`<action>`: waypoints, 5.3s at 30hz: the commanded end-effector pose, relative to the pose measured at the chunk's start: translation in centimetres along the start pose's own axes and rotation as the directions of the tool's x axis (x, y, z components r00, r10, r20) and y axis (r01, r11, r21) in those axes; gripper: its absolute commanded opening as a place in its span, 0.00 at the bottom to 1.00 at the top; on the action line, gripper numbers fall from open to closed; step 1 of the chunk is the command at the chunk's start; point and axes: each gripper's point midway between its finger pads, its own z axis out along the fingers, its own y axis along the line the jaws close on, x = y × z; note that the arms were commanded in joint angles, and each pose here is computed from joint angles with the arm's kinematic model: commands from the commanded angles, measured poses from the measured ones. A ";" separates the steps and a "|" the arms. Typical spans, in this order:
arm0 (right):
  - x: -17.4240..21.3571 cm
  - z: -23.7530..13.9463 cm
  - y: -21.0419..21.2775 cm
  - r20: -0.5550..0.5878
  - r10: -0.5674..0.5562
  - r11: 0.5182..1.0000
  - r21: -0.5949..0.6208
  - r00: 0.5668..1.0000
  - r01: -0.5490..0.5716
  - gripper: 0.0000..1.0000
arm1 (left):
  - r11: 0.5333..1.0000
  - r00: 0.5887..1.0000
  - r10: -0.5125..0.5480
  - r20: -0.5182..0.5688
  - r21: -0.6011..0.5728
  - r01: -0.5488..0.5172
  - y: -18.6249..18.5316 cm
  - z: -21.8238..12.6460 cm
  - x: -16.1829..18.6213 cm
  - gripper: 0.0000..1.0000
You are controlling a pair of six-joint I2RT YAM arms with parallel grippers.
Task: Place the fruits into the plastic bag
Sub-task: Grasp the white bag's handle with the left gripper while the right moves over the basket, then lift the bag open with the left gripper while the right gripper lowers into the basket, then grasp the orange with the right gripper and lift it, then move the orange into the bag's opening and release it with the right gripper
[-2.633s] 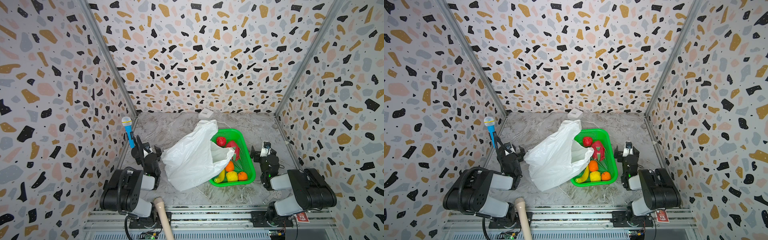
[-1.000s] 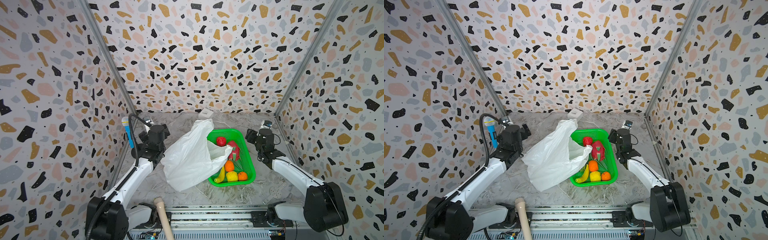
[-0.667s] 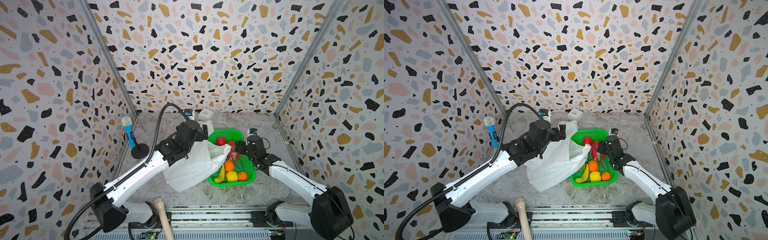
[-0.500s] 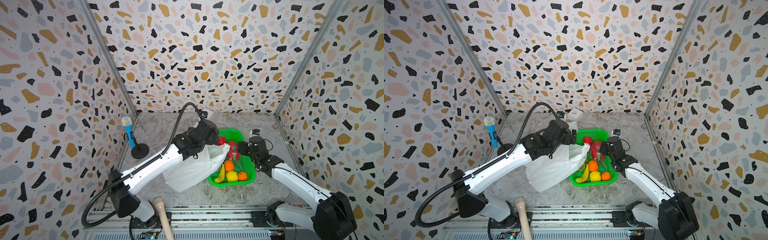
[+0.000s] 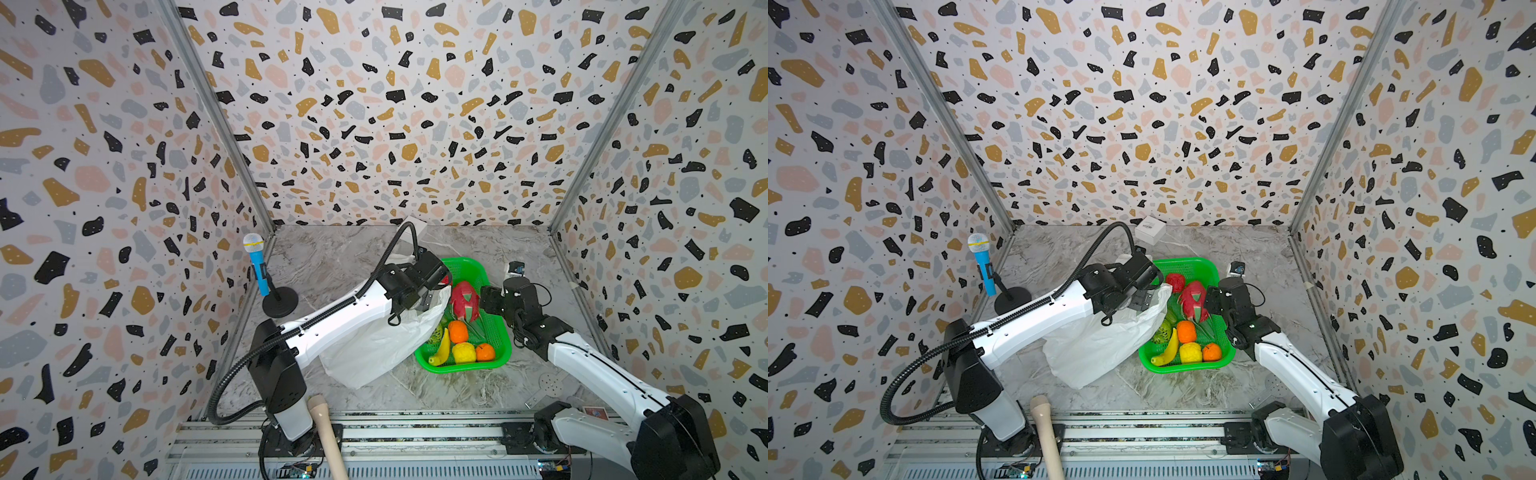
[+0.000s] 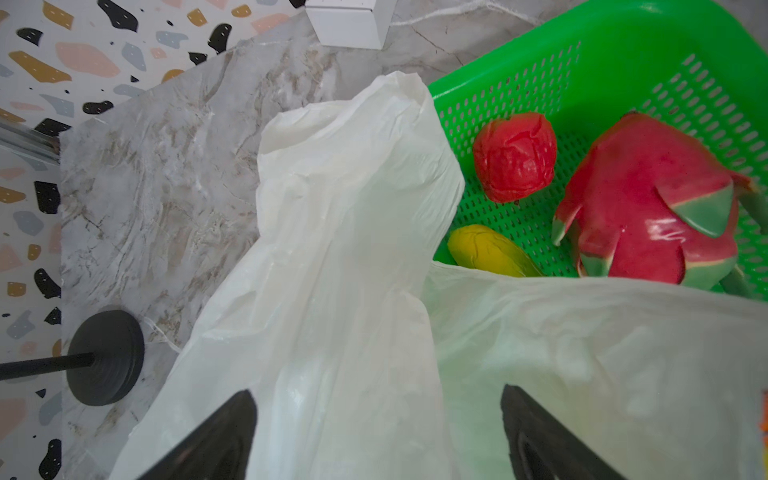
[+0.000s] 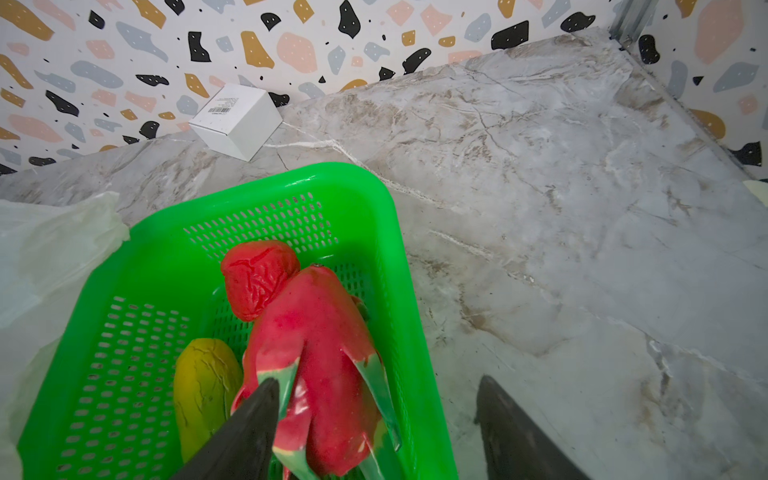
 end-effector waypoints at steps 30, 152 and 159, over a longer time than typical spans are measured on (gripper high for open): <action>-7.0 -5.6 7.3 0.172 0.006 0.922 -0.382 0.985 0.061 0.76 | 0.935 0.808 0.256 0.530 0.078 -0.347 2.9 -11.4 -4.6 0.00; 10.6 -2.5 31.4 -0.110 -0.554 0.456 -0.870 0.825 0.189 0.76 | 0.887 0.761 -0.092 0.642 0.400 -0.230 6.8 -8.6 -2.0 0.00; 8.8 -3.3 31.2 -0.060 -0.538 0.463 -0.855 0.841 0.235 0.88 | 0.889 0.765 -0.087 0.638 0.396 -0.229 6.8 -8.4 -1.9 0.00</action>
